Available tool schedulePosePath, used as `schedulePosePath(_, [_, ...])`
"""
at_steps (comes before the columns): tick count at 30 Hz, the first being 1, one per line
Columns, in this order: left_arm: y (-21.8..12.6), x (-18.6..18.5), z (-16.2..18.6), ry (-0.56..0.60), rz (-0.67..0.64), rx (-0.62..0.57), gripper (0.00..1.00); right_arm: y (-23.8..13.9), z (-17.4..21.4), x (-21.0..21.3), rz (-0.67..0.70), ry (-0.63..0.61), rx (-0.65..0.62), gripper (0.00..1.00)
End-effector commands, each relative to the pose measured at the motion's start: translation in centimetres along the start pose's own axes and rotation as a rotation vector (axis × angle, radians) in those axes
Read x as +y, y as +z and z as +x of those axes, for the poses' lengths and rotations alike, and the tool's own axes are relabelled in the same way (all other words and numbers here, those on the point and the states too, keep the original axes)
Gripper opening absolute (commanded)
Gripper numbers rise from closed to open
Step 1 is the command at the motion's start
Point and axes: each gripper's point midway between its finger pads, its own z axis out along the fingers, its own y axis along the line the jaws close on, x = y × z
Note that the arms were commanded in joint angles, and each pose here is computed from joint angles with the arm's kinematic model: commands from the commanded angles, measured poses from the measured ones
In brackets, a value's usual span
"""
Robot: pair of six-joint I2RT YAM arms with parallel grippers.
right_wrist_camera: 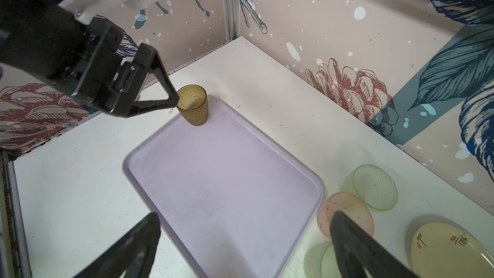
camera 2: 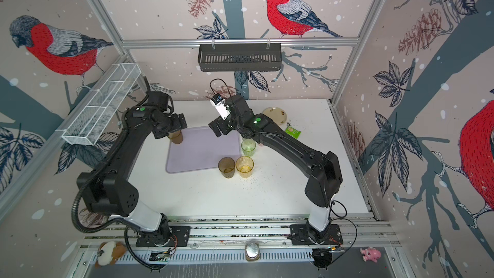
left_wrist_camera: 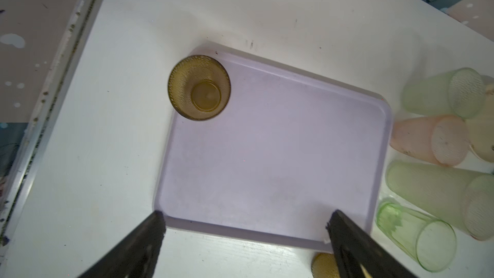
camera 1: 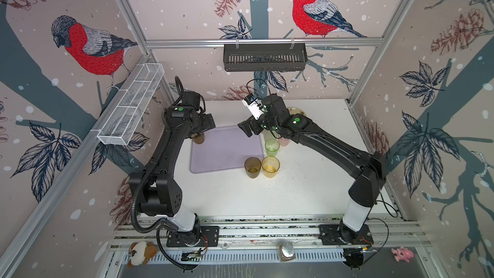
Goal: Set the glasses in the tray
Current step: 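Open the left gripper and raise it off the glass, then move the left gripper to the second amber glass while the right gripper hovers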
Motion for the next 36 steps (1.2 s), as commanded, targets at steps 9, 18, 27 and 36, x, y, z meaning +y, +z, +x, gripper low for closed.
schedulePosePath(9, [-3.2,-2.9,4.5,0.052,0.183,0.015,0.96,-2.2,0.9,-1.4,0.094,0.099,0.064,1.00])
schedulePosePath(18, [-5.4,-6.5,9.8,0.098,0.236,0.097,0.94,-5.3,1.0,-1.7,0.108,0.090,0.072,0.99])
schedulePosePath(27, [-5.4,-9.6,15.1,0.121,0.277,0.204,0.89,-11.1,3.0,-1.8,0.101,0.079,0.048,0.99])
schedulePosePath(36, [-3.2,-9.7,19.1,0.165,0.194,0.324,0.84,-14.1,6.3,-0.1,0.040,-0.009,0.045,0.99])
